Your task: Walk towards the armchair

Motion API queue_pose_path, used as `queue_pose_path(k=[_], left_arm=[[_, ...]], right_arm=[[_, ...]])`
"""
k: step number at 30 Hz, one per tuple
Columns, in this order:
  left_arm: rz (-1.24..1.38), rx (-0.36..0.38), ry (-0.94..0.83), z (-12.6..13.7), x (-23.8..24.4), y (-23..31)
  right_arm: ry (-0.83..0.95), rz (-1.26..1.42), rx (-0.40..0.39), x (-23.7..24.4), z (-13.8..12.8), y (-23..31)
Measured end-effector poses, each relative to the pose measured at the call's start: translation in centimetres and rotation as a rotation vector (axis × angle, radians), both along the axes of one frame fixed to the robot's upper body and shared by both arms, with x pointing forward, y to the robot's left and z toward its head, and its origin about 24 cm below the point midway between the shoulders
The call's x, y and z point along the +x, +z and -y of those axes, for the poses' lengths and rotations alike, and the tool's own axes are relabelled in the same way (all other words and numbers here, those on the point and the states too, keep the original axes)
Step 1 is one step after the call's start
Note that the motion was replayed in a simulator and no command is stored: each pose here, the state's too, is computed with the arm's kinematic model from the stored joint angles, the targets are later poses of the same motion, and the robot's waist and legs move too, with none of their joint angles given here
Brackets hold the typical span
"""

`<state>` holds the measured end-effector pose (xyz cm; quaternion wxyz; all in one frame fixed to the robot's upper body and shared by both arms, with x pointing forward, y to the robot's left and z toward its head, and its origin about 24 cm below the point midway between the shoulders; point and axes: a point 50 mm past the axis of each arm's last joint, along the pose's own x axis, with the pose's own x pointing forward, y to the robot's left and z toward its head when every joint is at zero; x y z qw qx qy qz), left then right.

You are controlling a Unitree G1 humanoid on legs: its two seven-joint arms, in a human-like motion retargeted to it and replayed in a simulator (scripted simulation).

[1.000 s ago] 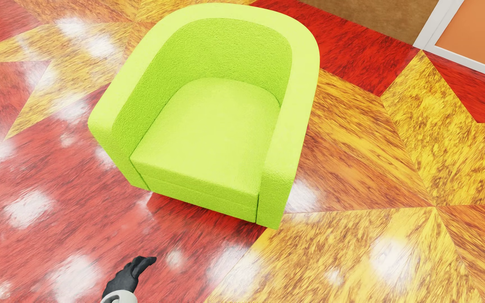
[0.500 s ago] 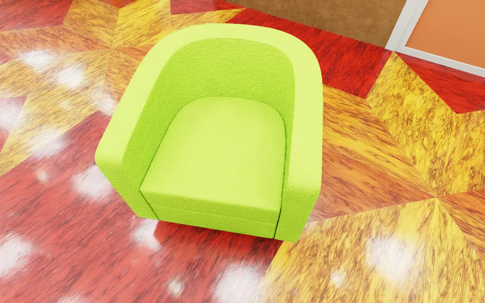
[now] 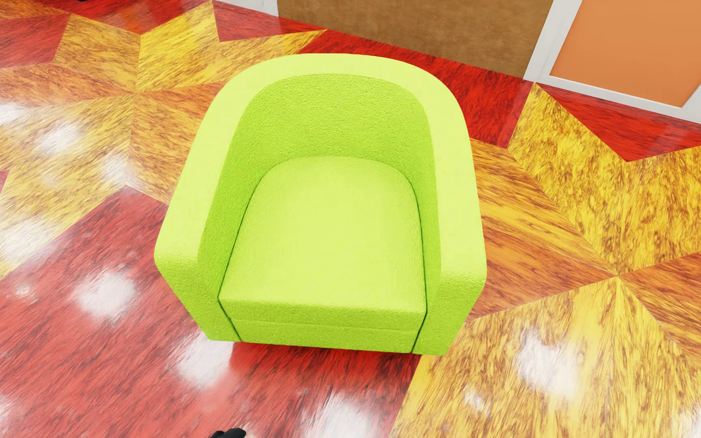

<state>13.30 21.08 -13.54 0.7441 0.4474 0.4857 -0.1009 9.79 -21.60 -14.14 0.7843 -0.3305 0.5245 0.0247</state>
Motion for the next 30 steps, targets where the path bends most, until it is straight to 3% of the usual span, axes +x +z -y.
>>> queue_pose_path(k=[9,18,30], left_arm=[[-0.181,-0.045,-0.093,1.9,-2.6,-1.7],[-0.079,-0.036,-0.133,2.4,-0.5,-0.9],[-0.094,-0.027,-0.164,2.6,-0.2,-0.9]], right_arm=[[0.0,0.043,0.003,0.5,0.0,0.4],[-0.012,-0.087,0.0,-2.8,0.6,-0.6],[0.004,-0.026,-0.005,-1.4,0.2,-0.2]])
